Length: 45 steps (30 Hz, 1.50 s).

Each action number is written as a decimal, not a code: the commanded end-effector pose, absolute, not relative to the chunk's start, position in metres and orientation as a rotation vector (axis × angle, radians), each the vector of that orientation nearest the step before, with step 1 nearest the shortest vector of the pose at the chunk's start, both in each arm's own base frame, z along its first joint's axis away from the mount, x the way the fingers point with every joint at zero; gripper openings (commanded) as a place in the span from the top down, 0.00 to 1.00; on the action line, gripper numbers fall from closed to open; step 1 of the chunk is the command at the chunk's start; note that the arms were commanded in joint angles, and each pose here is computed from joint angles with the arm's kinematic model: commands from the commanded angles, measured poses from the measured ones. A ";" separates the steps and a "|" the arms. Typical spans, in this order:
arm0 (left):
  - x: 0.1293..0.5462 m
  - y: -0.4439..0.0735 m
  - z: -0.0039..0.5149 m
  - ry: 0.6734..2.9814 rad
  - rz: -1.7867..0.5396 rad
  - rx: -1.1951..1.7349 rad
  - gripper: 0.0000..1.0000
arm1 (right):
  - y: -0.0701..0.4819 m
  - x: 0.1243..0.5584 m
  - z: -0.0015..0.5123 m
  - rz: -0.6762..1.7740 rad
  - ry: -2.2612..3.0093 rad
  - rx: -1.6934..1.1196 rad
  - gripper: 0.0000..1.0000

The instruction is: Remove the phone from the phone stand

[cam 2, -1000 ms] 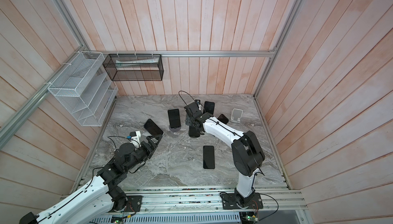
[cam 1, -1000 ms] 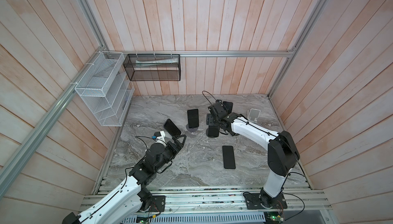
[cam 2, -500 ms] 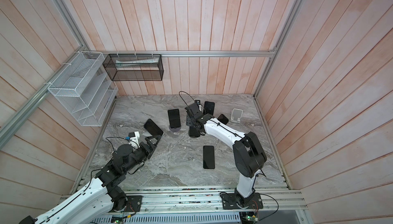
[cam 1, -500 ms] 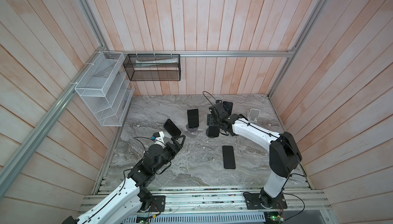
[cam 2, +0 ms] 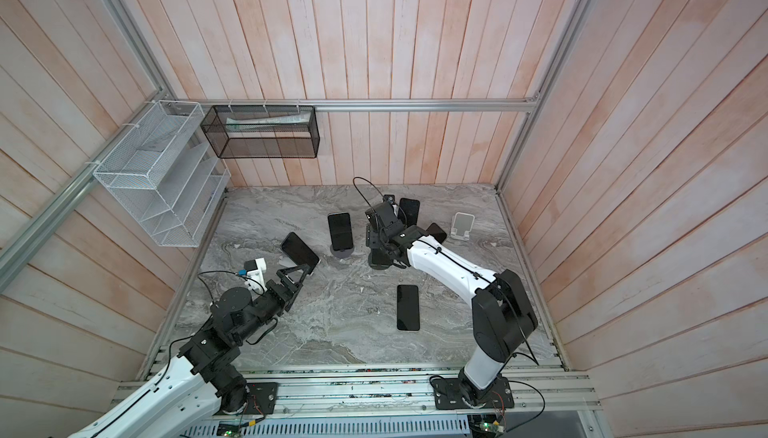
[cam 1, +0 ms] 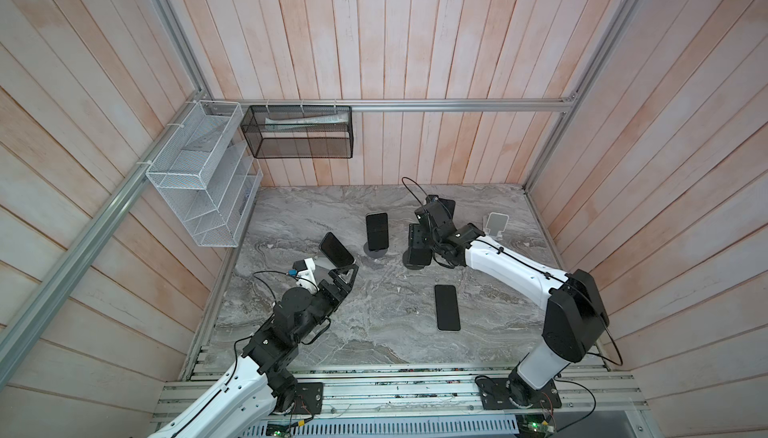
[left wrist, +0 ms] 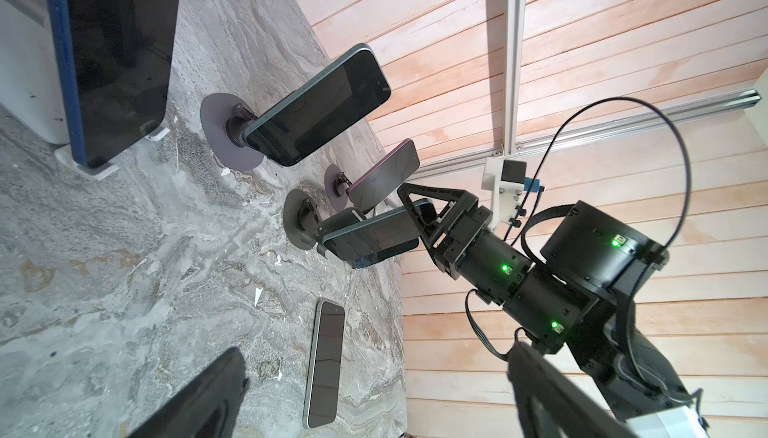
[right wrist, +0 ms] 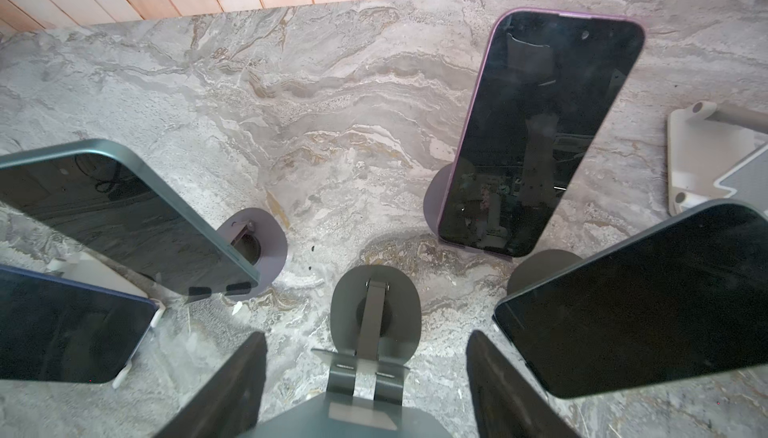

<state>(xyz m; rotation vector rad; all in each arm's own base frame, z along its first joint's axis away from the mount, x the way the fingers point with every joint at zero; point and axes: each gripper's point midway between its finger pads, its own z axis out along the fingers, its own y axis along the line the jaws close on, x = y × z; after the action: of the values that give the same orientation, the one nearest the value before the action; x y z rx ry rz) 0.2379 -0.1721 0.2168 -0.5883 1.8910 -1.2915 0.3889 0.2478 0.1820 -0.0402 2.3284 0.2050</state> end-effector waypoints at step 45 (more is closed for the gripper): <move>0.200 -0.156 0.167 2.006 -1.310 -0.633 0.00 | 0.279 0.216 0.157 0.341 2.562 -0.049 0.43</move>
<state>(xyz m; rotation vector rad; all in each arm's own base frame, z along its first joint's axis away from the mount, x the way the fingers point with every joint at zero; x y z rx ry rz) 0.2042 -0.1541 0.1692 -0.6544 1.9785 -1.2987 0.2142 0.2667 0.1562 -0.0725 2.5727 0.2680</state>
